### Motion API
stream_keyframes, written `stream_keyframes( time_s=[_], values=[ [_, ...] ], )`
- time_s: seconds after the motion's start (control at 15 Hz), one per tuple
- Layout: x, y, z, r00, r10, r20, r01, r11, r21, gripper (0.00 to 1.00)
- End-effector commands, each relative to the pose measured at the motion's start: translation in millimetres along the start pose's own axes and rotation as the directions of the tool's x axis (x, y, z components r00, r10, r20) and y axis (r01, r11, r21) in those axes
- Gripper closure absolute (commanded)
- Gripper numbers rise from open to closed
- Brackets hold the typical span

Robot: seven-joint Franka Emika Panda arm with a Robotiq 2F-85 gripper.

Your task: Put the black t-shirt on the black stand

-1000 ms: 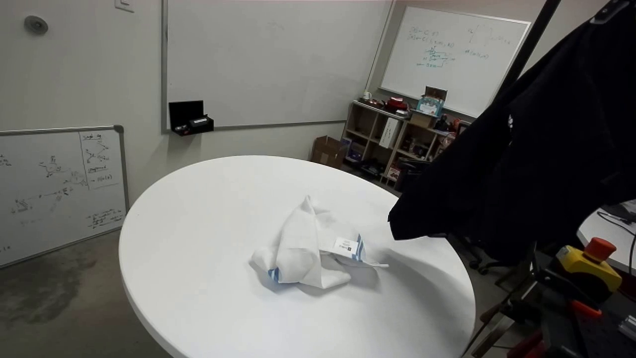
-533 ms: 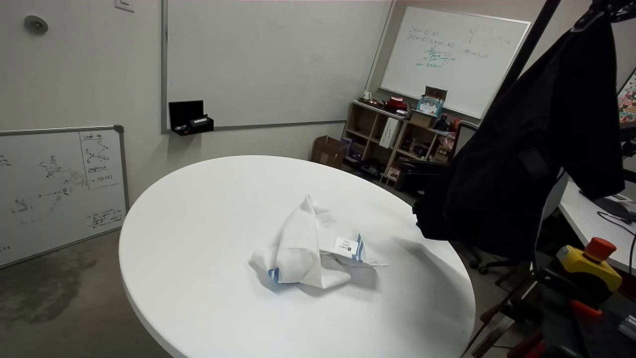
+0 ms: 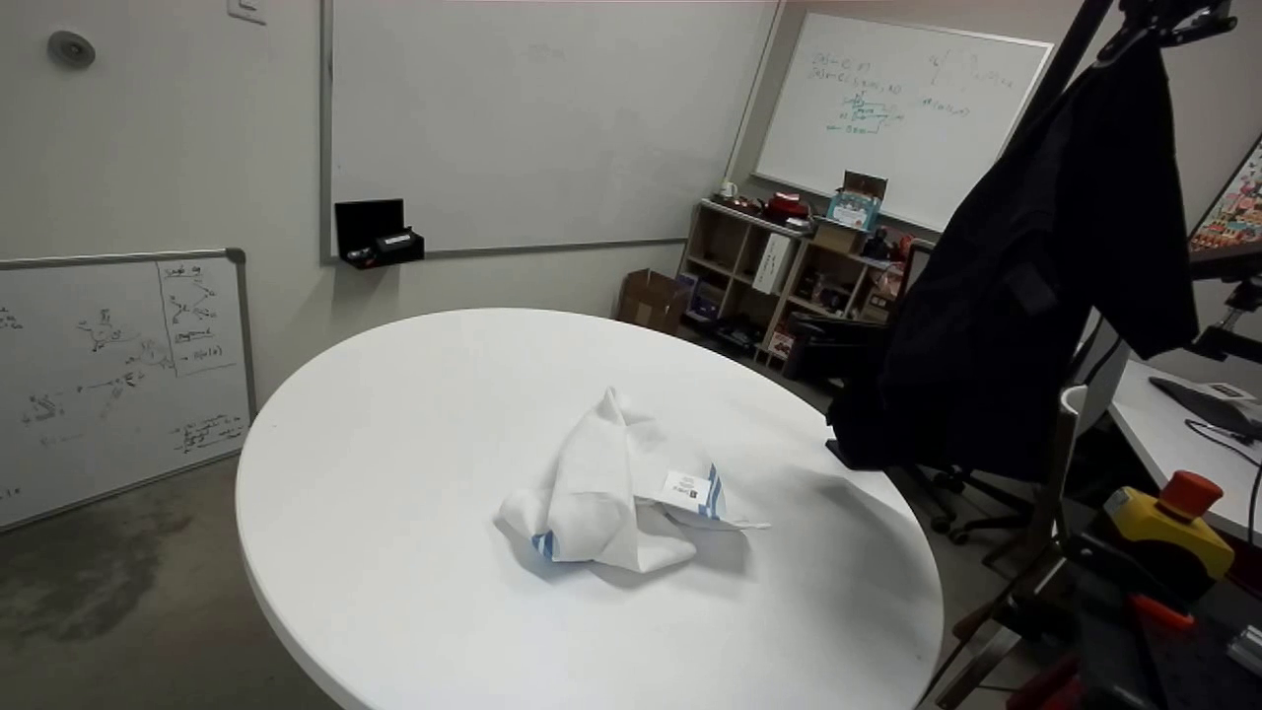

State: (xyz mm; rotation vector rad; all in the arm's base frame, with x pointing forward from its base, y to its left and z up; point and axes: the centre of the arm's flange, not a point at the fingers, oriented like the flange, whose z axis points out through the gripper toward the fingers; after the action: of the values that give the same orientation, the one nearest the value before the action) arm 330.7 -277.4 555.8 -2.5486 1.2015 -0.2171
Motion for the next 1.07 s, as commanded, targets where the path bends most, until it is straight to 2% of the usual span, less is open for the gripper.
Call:
stream_keyframes(
  time_s=[0.0,0.47,1.0],
  values=[
    [40.8,-12.1,-18.6,0.997,0.071,0.015,-0.071,0.997,-0.020,0.99],
    [84.9,-48.5,13.7,0.991,0.133,0.032,-0.129,0.986,-0.110,0.99],
    [124.5,-97.3,63.5,0.975,0.217,0.049,-0.202,0.957,-0.209,0.99]
  ],
)
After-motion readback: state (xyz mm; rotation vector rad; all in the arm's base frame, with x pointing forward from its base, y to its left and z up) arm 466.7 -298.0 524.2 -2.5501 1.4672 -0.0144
